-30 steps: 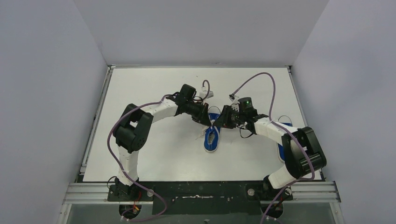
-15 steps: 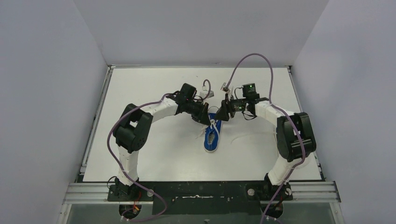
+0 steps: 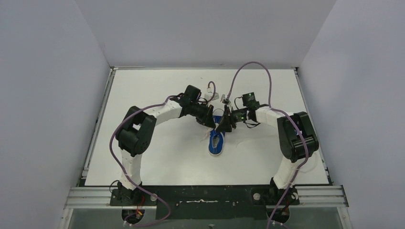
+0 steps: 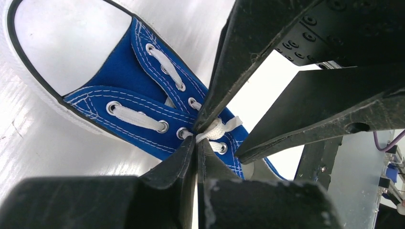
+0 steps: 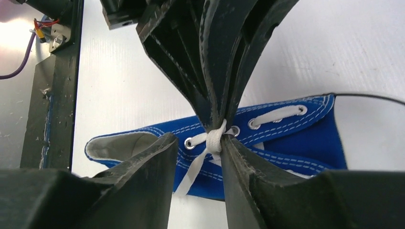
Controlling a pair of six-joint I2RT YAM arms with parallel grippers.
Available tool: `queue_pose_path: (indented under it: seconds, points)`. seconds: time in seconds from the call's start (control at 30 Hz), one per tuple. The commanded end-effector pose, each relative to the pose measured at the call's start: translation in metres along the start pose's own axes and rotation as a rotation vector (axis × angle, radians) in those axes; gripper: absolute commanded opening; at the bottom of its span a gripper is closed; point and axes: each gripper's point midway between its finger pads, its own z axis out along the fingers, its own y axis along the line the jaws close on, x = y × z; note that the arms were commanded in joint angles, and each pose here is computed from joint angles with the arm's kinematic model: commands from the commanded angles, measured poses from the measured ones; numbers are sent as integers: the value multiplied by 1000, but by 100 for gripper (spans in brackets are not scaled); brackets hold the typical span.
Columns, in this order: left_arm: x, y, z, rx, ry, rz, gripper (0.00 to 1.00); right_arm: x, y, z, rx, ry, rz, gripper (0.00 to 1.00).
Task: Tie the shoes
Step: Cross the shoelace with the shoelace.
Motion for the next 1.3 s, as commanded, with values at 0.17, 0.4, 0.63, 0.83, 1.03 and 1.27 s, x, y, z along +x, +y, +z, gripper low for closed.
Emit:
queue_pose_path:
  seconds: [0.17, 0.4, 0.63, 0.83, 1.03, 1.27]
  points:
    - [-43, -7, -14, -31, -124, 114, 0, -23, 21, -3, 2, -74, -73, 29]
    - [-66, -1, -15, -63, -257, 139, 0, -32, 32, 14, 62, -144, -2, 25]
    - [-76, 0, -16, -56, -353, 132, 0, -35, 36, -2, 245, -139, 240, 36]
    - [-72, 0, -22, -73, -405, 168, 0, -29, 6, -56, 525, -104, 622, 47]
    - [-70, -2, -25, -82, -425, 224, 0, -54, -32, -66, 638, -173, 719, 41]
    - [-67, 1, -22, -92, -414, 244, 0, -45, -60, -41, 542, -39, 801, 30]
